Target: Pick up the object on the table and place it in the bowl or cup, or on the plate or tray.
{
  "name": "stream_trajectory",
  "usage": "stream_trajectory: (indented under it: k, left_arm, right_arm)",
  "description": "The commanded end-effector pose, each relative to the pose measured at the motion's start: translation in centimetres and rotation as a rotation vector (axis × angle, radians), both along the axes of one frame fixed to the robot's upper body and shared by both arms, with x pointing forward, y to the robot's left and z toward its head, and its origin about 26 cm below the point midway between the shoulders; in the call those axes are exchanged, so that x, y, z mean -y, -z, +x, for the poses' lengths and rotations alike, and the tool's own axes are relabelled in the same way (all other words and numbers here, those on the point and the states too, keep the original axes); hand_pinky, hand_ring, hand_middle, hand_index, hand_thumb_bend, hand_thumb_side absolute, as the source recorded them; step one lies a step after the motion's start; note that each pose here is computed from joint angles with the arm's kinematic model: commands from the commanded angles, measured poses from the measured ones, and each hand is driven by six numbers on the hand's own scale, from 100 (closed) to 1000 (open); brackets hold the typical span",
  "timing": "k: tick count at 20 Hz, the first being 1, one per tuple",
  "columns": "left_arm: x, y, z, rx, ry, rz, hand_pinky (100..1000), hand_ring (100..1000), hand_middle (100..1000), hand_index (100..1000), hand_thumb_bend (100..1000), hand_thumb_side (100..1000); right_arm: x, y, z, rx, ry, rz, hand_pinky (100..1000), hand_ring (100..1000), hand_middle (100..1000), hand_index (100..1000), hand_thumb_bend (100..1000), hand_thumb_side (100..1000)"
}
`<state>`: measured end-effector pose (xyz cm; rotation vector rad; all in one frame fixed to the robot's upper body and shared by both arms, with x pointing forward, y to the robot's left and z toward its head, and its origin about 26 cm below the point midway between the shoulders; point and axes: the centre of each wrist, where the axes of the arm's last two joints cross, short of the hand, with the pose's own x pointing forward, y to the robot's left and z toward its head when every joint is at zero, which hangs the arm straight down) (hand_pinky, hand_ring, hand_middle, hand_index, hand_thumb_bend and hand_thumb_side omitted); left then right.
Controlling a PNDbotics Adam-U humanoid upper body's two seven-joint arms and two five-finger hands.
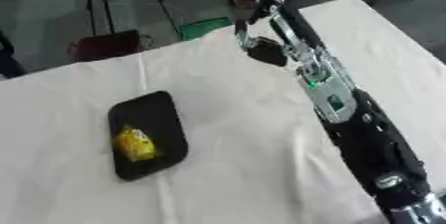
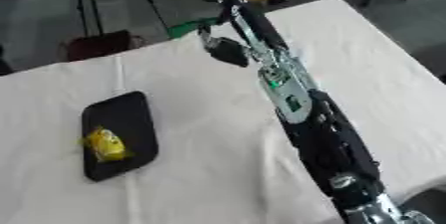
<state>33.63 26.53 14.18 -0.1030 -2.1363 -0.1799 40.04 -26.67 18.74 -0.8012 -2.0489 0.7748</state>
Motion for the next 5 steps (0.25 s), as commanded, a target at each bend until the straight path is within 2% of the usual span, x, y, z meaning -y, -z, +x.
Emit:
stream_trajectory:
  k: [1,5]
  left_arm:
    - [-0.45,-0.76,-0.04,0.026,-0.014,0.01,677,838,892,870,375,1000]
    - [-0.46,-0.69,-0.04,0.024,-0.016,0.008,677,838,891,870,376,1000]
  right_arm:
    - [1.23,-1.76,-0.62,0.057,0.031,0.031,714,612,850,871,100,450]
    - [1.9,-1.66,-1.03,0.06,0.054,0.065,711,610,849,868,100,452]
